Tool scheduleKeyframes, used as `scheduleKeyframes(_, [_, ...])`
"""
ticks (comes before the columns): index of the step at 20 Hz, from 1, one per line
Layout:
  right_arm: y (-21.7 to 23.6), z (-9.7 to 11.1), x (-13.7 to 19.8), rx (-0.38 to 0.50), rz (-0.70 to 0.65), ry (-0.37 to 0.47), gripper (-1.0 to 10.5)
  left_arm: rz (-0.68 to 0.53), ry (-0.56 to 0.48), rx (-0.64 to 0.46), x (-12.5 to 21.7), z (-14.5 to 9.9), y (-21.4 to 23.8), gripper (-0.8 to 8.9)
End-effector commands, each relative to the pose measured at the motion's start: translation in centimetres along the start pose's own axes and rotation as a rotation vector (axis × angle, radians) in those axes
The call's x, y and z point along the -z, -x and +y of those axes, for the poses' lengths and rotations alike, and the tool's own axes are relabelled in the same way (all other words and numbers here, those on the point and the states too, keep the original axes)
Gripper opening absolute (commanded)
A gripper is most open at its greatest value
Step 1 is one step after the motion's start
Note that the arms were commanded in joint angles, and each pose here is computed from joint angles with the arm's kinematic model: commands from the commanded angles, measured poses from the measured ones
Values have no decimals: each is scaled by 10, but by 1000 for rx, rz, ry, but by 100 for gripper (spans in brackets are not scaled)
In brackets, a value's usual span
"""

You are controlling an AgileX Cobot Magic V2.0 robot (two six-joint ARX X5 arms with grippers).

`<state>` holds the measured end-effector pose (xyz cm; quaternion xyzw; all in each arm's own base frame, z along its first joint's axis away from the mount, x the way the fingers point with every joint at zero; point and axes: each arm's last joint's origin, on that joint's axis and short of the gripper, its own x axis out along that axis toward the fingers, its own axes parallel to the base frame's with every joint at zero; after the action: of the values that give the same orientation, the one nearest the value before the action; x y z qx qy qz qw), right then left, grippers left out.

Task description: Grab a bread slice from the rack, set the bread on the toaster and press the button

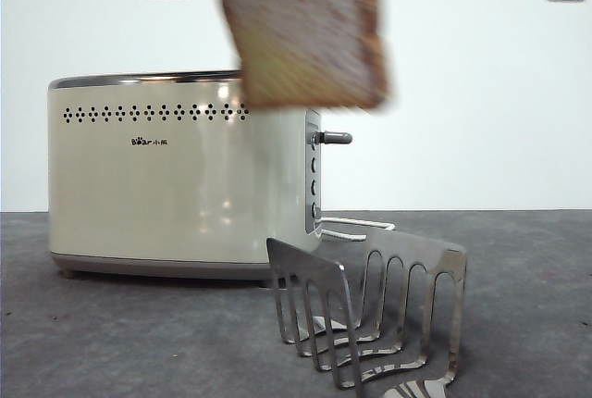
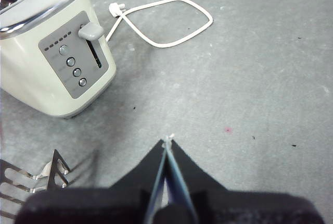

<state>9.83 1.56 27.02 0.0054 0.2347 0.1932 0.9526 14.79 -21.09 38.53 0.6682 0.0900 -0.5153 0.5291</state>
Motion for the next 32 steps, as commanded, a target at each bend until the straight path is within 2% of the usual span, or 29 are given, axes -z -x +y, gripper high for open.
scheduleKeyframes(1, [0,0,-1,-3,-6,5,-2,148,146,-79,10,2,31,-9])
scheduleKeyframes(3, [0,0,-1,-3,-6,3,-2,193,187,-90,22,7,58,-9])
scheduleKeyframes(5, [0,0,-1,-3,-6,2,-2,192,267,-162,31,16,79,-10])
scheduleKeyframes(8, [0,0,-1,-3,-6,2,-2,206,344,-210,44,24,92,-10])
scheduleKeyframes(12, [0,0,-1,-4,-4,1,-2,262,392,-169,58,30,79,-10])
scheduleKeyframes(15, [0,0,2,-5,19,-6,-2,227,427,-110,67,37,63,-10])
scheduleKeyframes(17, [0,0,3,-6,38,-12,-2,248,445,-88,74,43,49,-9])
scheduleKeyframes(29, [1,1,6,-8,63,-20,-2,306,405,62,88,62,-18,-9])
scheduleKeyframes(32, [1,1,6,-8,63,-19,-2,326,422,97,96,64,-33,-9])
